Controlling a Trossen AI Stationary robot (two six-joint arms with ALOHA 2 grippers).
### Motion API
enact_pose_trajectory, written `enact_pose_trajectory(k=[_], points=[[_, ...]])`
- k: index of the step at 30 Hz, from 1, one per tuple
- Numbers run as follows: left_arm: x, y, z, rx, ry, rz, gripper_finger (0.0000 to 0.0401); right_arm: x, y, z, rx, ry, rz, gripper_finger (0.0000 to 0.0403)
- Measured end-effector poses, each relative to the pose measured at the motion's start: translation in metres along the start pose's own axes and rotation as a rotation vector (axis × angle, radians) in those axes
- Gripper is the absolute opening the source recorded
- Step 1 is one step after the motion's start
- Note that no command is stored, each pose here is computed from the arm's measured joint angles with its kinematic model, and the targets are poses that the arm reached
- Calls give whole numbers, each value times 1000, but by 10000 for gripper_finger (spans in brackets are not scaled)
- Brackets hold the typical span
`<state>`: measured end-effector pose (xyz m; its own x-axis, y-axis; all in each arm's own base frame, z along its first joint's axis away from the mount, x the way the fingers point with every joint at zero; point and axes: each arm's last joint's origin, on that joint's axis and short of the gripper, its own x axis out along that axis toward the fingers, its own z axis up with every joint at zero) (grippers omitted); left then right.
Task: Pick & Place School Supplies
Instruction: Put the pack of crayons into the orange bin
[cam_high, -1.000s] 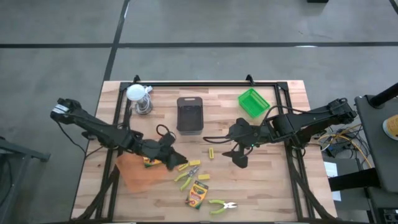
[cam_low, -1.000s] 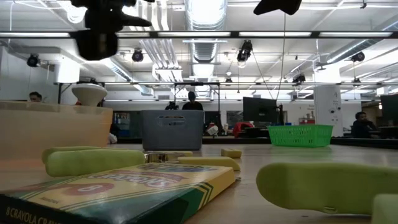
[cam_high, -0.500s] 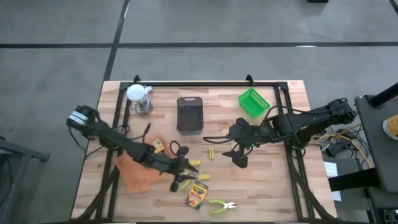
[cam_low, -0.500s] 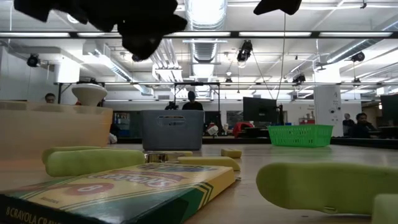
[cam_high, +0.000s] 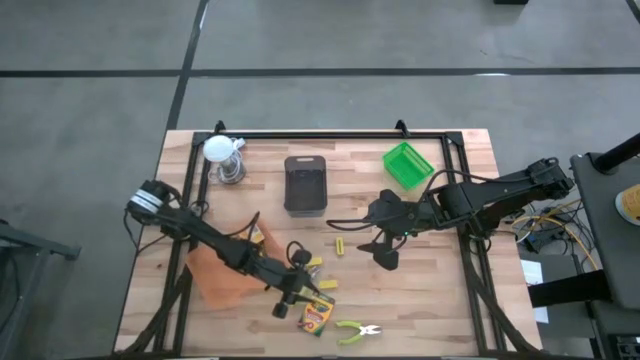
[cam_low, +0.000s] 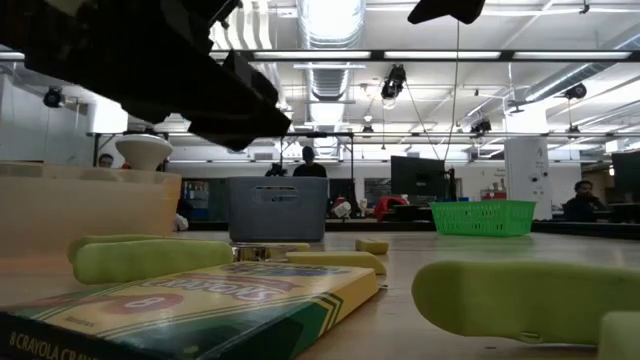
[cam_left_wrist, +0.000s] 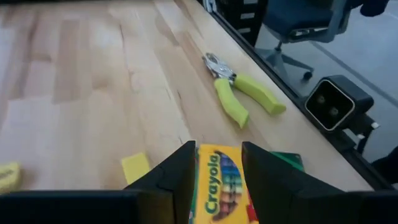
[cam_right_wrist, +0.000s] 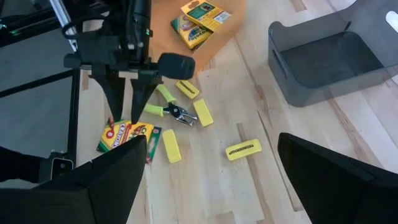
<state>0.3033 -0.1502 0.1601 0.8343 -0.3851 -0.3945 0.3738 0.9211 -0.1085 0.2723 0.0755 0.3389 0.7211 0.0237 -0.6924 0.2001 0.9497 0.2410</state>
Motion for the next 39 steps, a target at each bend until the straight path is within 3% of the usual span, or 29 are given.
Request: enact_pose_trajectory(k=[6, 16, 24, 39], points=[[3, 0, -7, -88, 44, -25, 136, 0, 0, 0, 0, 0, 0, 354], [15, 2, -27, 58, 101, -27, 136, 0, 0, 0, 0, 0, 0, 354], [25, 2, -29, 39, 148, -20, 136, 0, 0, 0, 0, 0, 0, 354], [31, 0, -24, -16, 392, -8, 135, 0, 0, 0, 0, 0, 0, 354]])
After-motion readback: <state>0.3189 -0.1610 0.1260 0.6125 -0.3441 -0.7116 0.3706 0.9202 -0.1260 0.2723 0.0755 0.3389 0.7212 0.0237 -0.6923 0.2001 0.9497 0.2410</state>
